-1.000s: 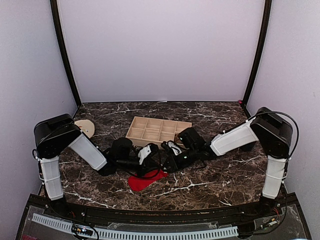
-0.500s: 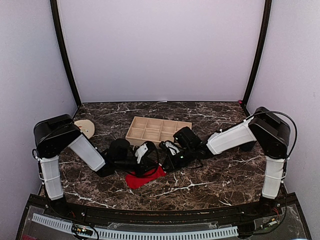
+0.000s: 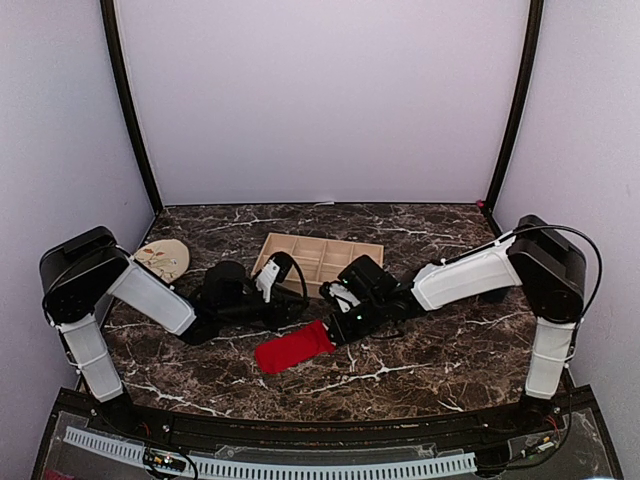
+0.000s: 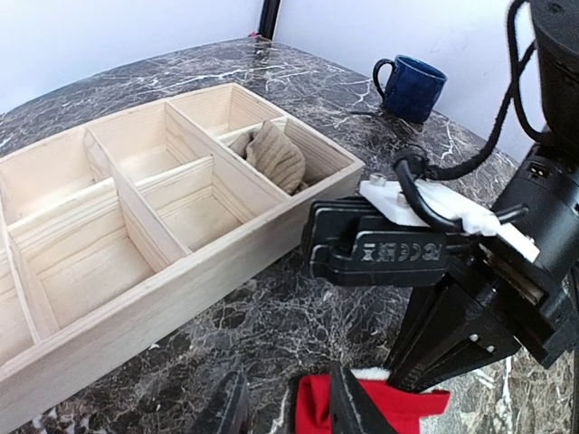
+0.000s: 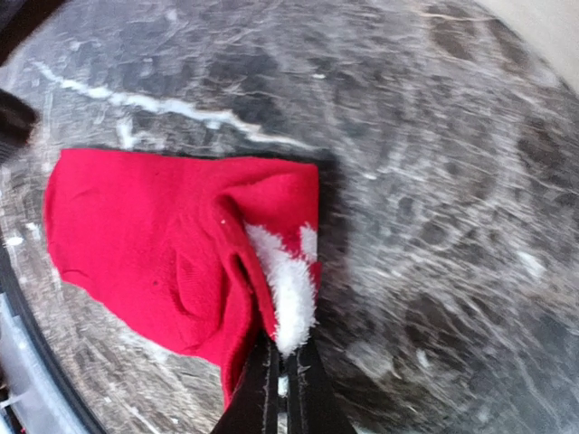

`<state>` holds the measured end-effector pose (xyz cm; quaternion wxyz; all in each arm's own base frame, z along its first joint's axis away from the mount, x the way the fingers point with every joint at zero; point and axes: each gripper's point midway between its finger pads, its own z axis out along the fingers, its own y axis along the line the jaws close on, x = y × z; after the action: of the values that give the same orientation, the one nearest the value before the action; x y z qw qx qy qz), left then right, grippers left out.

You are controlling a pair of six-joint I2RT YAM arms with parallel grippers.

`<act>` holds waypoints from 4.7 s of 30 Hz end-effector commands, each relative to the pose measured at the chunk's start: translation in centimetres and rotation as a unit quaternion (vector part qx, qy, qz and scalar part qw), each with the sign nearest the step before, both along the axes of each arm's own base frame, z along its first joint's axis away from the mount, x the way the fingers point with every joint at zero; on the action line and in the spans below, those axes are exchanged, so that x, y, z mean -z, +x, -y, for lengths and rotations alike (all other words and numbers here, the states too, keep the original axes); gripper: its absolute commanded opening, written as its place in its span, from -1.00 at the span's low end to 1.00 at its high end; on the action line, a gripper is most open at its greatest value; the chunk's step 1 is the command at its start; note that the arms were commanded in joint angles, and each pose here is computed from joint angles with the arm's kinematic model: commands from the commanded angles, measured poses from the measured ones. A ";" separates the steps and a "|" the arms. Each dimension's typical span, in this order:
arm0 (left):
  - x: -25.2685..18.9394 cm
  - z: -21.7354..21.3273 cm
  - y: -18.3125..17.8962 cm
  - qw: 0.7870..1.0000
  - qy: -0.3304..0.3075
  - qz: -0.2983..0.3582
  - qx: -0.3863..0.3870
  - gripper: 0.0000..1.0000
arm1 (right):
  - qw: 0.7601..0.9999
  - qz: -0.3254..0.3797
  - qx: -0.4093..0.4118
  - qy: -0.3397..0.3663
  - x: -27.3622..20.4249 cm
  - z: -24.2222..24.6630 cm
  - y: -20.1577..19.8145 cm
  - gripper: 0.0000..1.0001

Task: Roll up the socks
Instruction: Roll the sock at the center of the board.

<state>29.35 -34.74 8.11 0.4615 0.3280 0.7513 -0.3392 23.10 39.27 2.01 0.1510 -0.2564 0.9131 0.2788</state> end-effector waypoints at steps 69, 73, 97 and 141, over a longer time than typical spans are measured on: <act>4.4 -0.3 -7.4 0.890 -0.008 -0.453 -0.045 -0.53 | 0.908 0.313 -0.039 -0.276 -3.3 2.2 2.1 -1.00; 5.9 -0.3 -9.3 0.884 0.021 -0.466 -0.037 -0.55 | 0.911 0.314 -0.047 -0.262 -3.5 1.9 1.9 -1.00; 0.9 -2.8 -6.1 0.840 -0.127 -0.518 -0.101 -0.43 | 0.901 0.343 -0.074 -0.257 -3.0 3.2 1.1 -1.00; 2.7 1.5 -1.4 0.688 -0.198 -0.694 -0.077 -0.11 | 0.885 0.379 -0.097 -0.254 -3.1 -0.1 0.9 -1.00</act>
<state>27.24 -35.99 4.83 -0.1113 -0.1503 0.8045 -0.5638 24.02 38.07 4.61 0.3745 -0.4604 0.8016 -0.0727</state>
